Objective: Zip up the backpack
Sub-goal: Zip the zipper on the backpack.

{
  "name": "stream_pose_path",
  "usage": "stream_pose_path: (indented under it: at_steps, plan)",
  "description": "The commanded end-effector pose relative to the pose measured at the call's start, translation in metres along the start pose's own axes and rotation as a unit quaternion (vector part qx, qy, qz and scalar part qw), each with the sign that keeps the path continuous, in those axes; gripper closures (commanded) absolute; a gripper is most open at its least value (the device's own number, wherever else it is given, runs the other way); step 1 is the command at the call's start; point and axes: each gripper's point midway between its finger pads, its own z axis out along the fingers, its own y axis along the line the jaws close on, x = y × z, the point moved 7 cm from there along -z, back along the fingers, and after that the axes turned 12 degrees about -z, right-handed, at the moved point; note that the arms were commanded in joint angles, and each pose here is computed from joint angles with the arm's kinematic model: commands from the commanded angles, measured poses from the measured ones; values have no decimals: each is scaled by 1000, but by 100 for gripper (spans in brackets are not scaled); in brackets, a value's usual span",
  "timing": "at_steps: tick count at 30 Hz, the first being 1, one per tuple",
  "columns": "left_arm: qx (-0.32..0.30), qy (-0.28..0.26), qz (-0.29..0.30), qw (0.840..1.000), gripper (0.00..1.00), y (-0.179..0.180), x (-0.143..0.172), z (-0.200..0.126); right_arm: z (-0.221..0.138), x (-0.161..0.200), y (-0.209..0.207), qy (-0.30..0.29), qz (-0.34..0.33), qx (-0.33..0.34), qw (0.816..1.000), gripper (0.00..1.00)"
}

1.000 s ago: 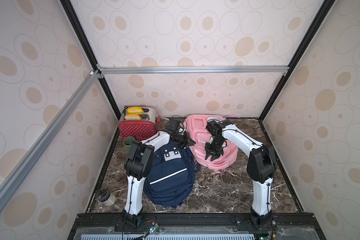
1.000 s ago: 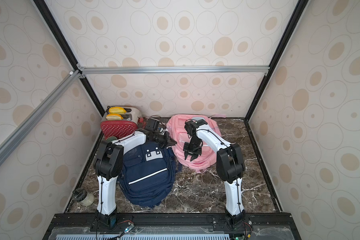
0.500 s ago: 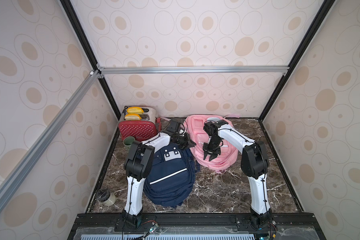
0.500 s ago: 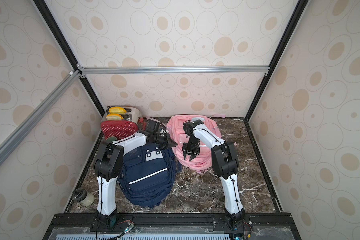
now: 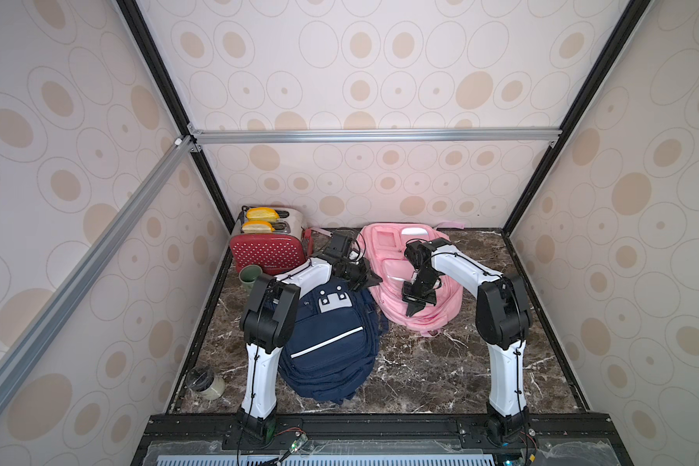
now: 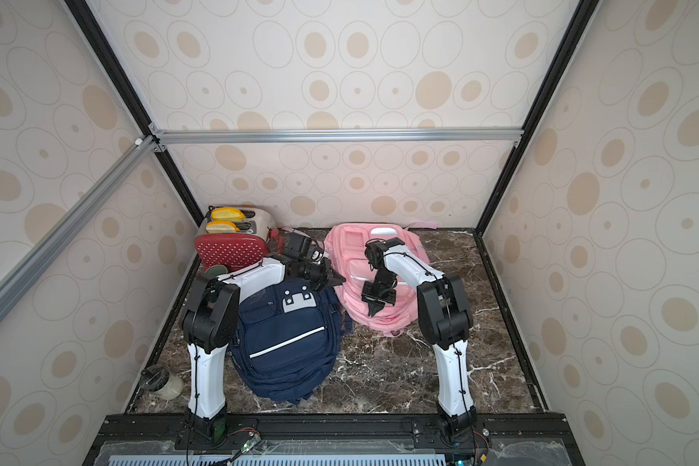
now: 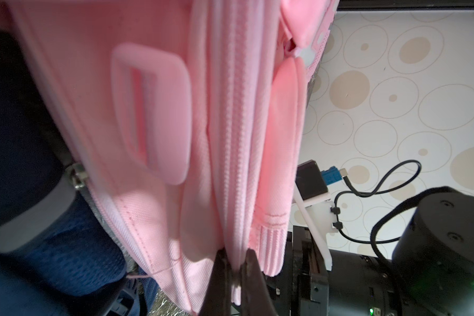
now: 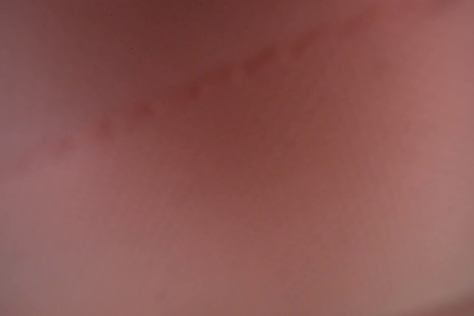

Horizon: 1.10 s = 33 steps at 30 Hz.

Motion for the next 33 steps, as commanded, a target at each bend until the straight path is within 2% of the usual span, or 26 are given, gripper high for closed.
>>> stream_pose_path:
  at_steps: [1, 9, 13, 19, 26, 33]
  plan:
    - [37, 11, 29, 999, 100, -25, 9, -14, -6, 1, -4, -17, -46, 11, 999, 100]
    - [2, -4, 13, 1000, 100, 5, -9, -29, -5, 32, -34, 41, -176, 88, 980, 100]
    - [-23, -8, 9, 1000, 100, 19, -18, -34, -6, 48, -58, 62, -199, 109, 972, 100]
    - [-46, -14, 14, 999, 100, 19, -26, -34, -13, 62, -90, 82, -220, 140, 962, 100]
    - [-66, -35, 22, 997, 100, 14, -42, -37, -28, 66, -128, 57, -217, 141, 964, 100]
    - [-122, -62, 26, 990, 100, 11, -58, -40, -18, 72, -103, 8, -216, 60, 974, 100]
